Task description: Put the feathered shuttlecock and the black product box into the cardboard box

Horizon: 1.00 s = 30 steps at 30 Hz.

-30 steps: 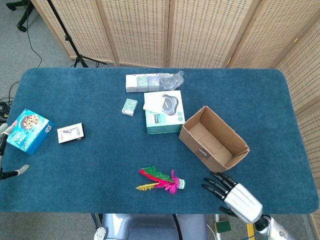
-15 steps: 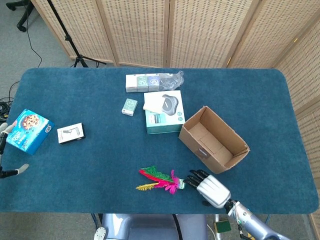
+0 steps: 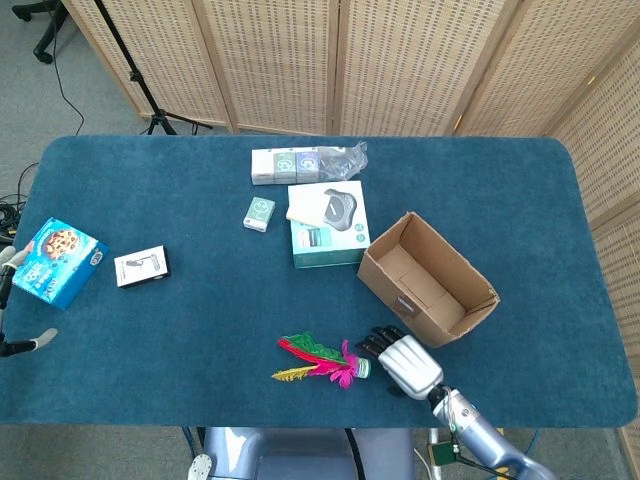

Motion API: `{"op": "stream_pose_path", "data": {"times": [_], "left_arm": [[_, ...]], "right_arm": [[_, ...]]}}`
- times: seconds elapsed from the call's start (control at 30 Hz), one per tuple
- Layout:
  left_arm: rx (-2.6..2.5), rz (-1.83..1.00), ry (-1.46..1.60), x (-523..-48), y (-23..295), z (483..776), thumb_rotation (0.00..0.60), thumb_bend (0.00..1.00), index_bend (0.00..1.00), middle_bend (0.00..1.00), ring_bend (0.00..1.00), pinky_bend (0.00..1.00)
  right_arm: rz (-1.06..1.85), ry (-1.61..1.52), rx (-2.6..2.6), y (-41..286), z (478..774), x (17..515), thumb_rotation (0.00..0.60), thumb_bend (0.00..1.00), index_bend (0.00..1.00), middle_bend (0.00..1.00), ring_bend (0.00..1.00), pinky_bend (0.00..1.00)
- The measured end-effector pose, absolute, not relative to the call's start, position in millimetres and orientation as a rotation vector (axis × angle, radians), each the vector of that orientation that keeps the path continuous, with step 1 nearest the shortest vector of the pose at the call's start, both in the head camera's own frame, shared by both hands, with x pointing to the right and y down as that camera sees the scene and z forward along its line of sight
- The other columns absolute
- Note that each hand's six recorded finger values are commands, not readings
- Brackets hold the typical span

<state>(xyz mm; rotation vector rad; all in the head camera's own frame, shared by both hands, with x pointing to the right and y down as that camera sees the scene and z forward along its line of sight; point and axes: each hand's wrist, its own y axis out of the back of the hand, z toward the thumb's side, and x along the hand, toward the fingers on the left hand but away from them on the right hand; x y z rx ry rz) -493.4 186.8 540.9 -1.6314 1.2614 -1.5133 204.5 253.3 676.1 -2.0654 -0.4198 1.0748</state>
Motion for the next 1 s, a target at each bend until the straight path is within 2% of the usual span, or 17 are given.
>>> {"op": "stream_pose_path", "data": {"times": [0.2, 0.53, 0.63, 0.8, 1.0], "left_arm": [[-1.629, -1.516, 1.268, -494, 186, 541, 0.6, 0.0, 0.0, 0.0, 0.0, 0.0], [-1.628, -1.515, 1.278, -496, 186, 539, 0.6, 0.0, 0.0, 0.0, 0.0, 0.0], [-1.63, -1.515, 1.277, -496, 186, 540, 0.6, 0.0, 0.0, 0.0, 0.0, 0.0], [-1.629, -1.518, 1.278, -496, 186, 540, 0.6, 0.0, 0.0, 0.0, 0.0, 0.0], [-1.63, -1.521, 1.272, -495, 186, 541, 0.6, 0.0, 0.0, 0.0, 0.0, 0.0]], "right_arm": [[1.101, -0.432, -2.099, 252, 680, 192, 0.6, 0.16, 0.3, 0.31, 0.22, 0.21], [1.137, -0.429, -2.105, 253, 689, 182, 0.6, 0.18, 0.42, 0.43, 0.37, 0.22], [1.131, -0.436, -2.108, 253, 689, 180, 0.6, 0.24, 0.47, 0.48, 0.43, 0.22], [1.122, -0.451, -2.098, 251, 689, 179, 0.6, 0.42, 0.53, 0.54, 0.48, 0.22], [1.091, -0.488, -2.093, 248, 683, 179, 0.6, 0.48, 0.54, 0.56, 0.5, 0.22]]}}
